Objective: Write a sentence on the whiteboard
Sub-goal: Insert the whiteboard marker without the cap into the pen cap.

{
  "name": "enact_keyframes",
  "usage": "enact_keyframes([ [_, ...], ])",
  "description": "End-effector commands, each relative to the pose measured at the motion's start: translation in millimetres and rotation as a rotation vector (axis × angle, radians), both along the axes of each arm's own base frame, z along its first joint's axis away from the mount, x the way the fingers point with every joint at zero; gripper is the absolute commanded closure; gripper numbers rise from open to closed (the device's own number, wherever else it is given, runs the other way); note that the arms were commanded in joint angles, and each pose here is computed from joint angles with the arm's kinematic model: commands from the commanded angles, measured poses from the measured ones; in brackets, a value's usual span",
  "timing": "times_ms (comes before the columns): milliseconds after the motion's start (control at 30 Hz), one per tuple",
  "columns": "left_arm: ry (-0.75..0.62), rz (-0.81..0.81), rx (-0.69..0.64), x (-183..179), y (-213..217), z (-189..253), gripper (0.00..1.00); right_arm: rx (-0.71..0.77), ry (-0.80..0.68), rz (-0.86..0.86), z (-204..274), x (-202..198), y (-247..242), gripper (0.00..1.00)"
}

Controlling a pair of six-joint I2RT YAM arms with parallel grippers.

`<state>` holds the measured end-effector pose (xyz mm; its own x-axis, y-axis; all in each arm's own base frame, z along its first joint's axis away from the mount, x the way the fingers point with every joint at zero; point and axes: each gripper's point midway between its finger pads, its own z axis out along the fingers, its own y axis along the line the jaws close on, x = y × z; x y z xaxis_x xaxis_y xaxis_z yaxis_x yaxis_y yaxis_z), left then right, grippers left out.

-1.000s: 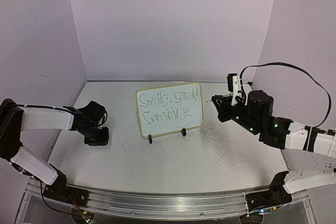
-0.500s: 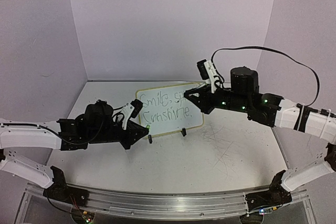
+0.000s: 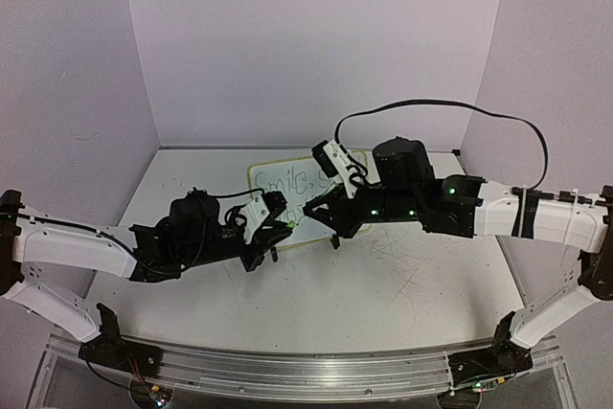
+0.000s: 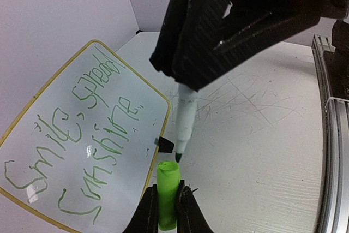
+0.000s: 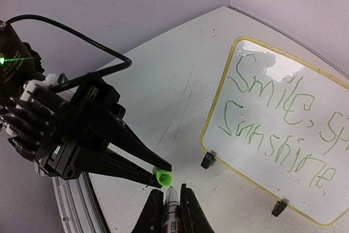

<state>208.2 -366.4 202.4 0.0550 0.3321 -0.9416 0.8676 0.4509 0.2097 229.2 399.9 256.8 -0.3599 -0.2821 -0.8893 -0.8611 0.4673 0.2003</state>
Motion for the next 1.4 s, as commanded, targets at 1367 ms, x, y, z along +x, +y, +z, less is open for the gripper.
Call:
enact_keyframes([
  [1367, -0.053, -0.019, -0.026, 0.2, -6.6, 9.4, 1.00, 0.055, -0.004, -0.014, 7.4, 4.3, 10.8, 1.00],
])
